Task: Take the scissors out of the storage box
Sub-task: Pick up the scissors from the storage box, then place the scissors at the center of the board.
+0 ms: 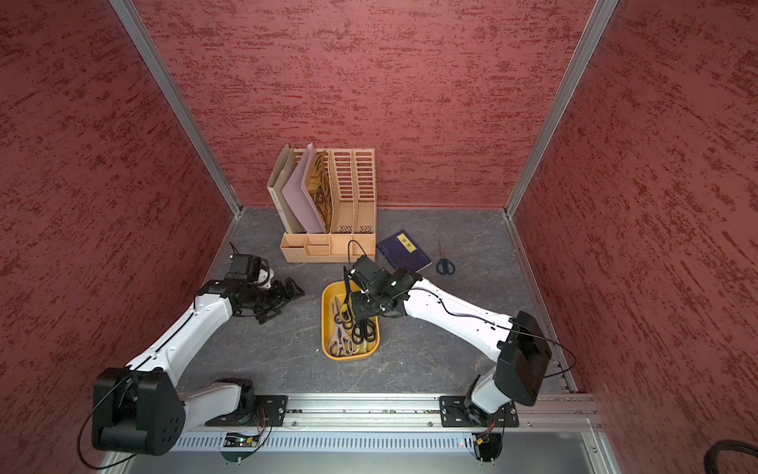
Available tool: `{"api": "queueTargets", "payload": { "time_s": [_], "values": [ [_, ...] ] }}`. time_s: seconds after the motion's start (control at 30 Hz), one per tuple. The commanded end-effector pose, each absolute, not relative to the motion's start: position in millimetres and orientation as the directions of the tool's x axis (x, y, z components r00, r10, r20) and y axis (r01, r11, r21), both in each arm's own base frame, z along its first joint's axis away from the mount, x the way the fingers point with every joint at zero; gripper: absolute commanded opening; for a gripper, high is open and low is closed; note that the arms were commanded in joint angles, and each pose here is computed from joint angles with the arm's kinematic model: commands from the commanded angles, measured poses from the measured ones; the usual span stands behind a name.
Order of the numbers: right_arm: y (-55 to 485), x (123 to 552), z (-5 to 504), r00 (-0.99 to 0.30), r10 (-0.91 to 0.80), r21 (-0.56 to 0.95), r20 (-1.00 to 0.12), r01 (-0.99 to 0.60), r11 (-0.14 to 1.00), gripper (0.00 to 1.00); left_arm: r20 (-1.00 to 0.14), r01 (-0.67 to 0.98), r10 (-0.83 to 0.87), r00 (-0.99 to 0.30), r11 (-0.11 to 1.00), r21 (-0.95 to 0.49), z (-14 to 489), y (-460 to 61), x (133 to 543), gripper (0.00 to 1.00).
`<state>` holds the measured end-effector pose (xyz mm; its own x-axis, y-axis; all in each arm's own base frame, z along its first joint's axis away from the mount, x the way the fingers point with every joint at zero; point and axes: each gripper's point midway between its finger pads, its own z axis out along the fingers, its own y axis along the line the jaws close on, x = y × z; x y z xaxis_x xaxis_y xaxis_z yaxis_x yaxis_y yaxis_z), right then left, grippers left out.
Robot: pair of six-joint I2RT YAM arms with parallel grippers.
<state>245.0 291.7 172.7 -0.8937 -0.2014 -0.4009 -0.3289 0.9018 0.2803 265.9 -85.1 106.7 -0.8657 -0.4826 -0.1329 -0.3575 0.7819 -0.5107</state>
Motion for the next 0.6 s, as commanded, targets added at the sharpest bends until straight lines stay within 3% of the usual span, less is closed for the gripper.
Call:
{"api": "queueTargets", "payload": {
  "time_s": [0.0, 0.17, 0.37, 0.57],
  "values": [
    [235.3, 282.2, 182.0, -0.864, -0.191, 0.184, -0.466, -0.306, 0.934, 0.0, -0.154, -0.318, -0.466, -0.871, 0.775, -0.546, 116.7, -100.5, 277.7, 1.0],
    [184.6, 330.2, 178.8, -0.857, -0.155, 0.187, -0.491, -0.278, 0.942, 0.0, -0.16, -0.299, -0.438, -0.885, 0.796, -0.527, 112.6, -116.7, 280.4, 1.0],
    [112.7, 377.5, 149.9, -0.894, -0.096, 0.169, -0.438, -0.186, 0.968, 0.0, -0.16, -0.301, -0.437, -0.885, 0.8, -0.52, 110.3, -127.4, 282.9, 1.0],
    [46.3, 417.0, 143.1, -0.883, 0.023, 0.252, -0.47, -0.109, 0.962, 0.0, -0.161, -0.323, -0.454, -0.876, 0.802, -0.502, 105.4, -125.9, 281.0, 1.0]
  ]
}}
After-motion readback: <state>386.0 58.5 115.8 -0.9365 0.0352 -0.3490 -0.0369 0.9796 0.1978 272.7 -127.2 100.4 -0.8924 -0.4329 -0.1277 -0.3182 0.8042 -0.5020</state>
